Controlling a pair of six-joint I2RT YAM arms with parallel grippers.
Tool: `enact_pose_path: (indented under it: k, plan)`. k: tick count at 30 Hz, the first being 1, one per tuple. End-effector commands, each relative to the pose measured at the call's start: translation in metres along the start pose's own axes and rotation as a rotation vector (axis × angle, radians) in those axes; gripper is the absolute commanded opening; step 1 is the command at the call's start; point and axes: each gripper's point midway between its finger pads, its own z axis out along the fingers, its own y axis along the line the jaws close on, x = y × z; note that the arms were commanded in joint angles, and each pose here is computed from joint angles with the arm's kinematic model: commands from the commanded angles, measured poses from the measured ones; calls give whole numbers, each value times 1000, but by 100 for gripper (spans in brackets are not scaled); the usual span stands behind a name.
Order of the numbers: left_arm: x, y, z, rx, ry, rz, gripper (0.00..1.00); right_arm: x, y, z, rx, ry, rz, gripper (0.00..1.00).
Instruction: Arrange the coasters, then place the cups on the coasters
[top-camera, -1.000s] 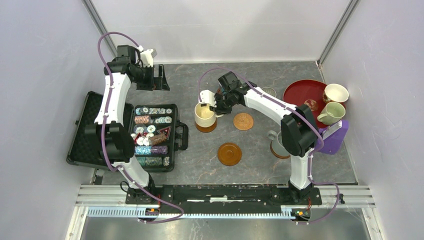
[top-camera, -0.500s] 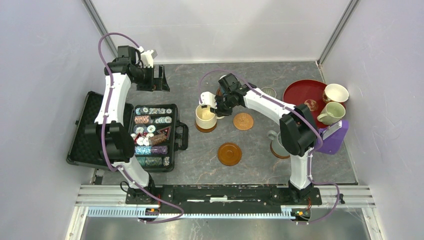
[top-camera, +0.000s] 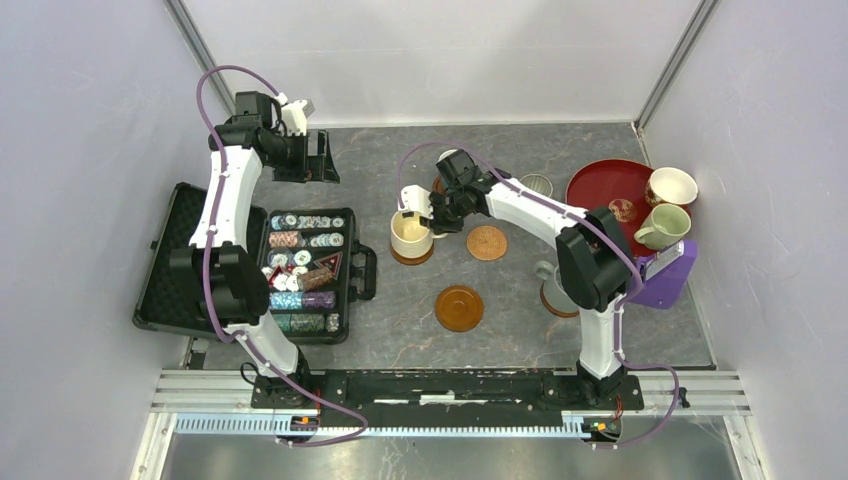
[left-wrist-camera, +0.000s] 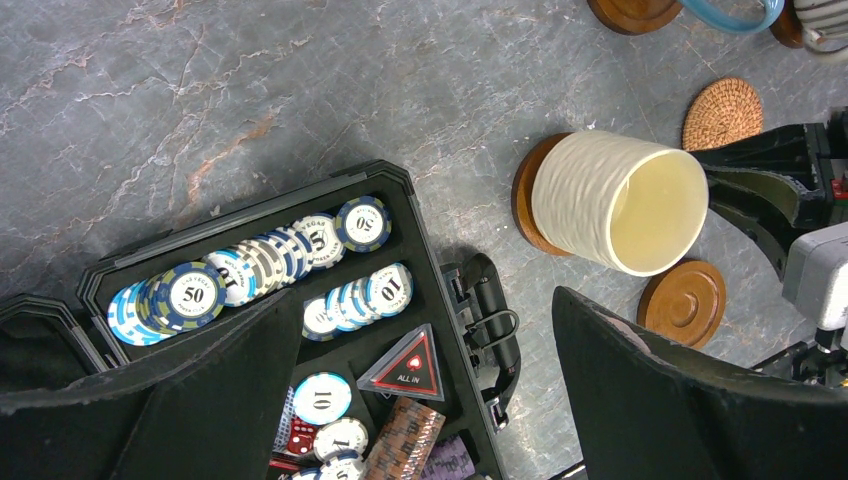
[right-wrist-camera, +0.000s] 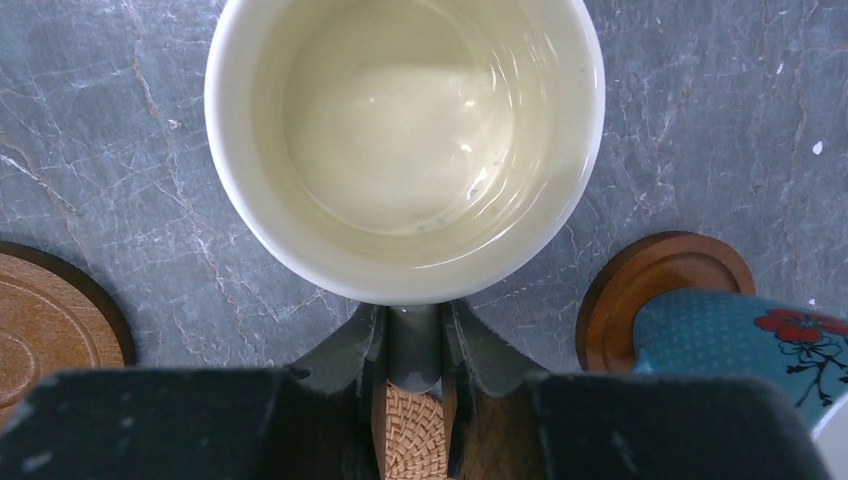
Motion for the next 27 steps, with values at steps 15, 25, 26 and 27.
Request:
enact_pose_path:
  k: [15,25,26,27]
  plan:
    - [-8,-7,-11,0,-44,-23,100,-14,-6,-1,26,-75,-9,26]
    - [-8,-8,-11,2,-44,-18,100,-21,-4,-10,14,-85,-37,54]
    - [-8,-9,-12,4,-46,-15,100,-22,-2,-12,5,-87,-43,57]
    - [-8,-9,-13,6,-47,-11,100,-23,0,-15,-2,-87,-46,60]
